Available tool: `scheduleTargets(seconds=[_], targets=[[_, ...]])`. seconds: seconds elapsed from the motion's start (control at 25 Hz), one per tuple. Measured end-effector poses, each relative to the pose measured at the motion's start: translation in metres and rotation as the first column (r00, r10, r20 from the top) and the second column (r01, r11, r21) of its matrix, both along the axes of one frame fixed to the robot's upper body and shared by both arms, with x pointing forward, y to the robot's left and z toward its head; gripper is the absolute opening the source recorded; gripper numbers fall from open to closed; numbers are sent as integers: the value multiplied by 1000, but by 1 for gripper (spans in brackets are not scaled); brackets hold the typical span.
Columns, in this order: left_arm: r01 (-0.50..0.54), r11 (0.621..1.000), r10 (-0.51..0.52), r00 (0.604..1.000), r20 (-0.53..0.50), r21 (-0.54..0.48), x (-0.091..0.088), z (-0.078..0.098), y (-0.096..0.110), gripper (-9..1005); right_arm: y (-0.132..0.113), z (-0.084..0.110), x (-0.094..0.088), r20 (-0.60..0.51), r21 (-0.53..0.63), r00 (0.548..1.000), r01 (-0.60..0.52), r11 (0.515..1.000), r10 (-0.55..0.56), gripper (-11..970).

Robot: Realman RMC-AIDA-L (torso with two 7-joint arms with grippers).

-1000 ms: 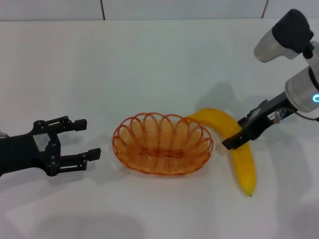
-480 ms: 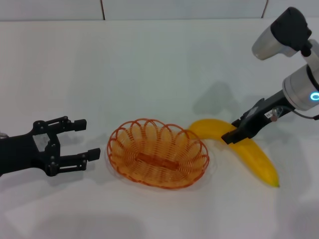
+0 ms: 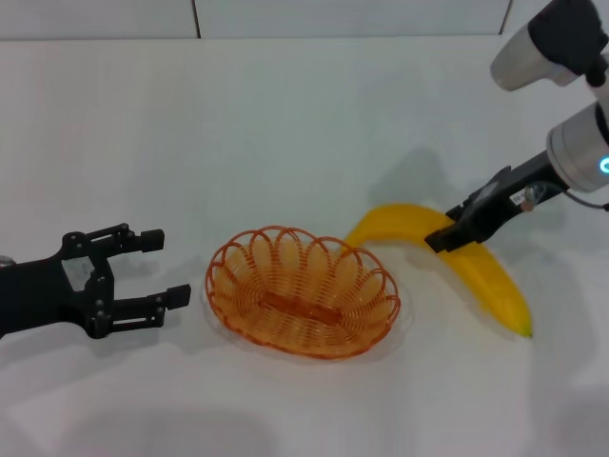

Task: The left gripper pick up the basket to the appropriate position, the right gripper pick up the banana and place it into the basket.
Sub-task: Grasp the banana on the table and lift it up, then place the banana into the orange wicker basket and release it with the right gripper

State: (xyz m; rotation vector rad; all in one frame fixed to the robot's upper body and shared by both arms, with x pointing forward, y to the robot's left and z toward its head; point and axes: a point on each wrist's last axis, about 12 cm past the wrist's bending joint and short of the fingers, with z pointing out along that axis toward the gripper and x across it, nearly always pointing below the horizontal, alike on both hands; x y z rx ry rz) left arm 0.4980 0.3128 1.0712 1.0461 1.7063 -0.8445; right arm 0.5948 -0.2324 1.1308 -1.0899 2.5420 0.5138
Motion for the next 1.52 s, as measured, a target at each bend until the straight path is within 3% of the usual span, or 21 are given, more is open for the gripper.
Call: scheduleTargets(seconds=[0.28,0.44,0.56,0.72,1.08,1.24,1.52], targets=[[0,1000,0,1000,0,0,0,0,0,829,-7,18,8,62,12,997,34,999,-34,502],[-2,1000,2,1000,-2,0,-1,0,1,829,-14,43,10,118,33,992,37,999,-41,502],[-12,1000,12,1000,-14,2,-5,-3,4,829,-10,67,1,165,58,986,-13,998,3,502],[-27,1000,28,999,-37,10,-12,-6,9,829,13,83,-19,198,122,971,-161,979,135,502],[-122,992,122,992,-41,-8,-28,-6,34,829,80,74,-54,203,168,897,-426,889,392,501],[-118,993,118,992,-44,-3,-28,-5,35,829,97,63,-53,197,160,886,-451,878,419,501],[-113,994,113,993,-43,-2,-27,-5,34,829,111,43,-36,139,149,897,-437,887,419,553]])
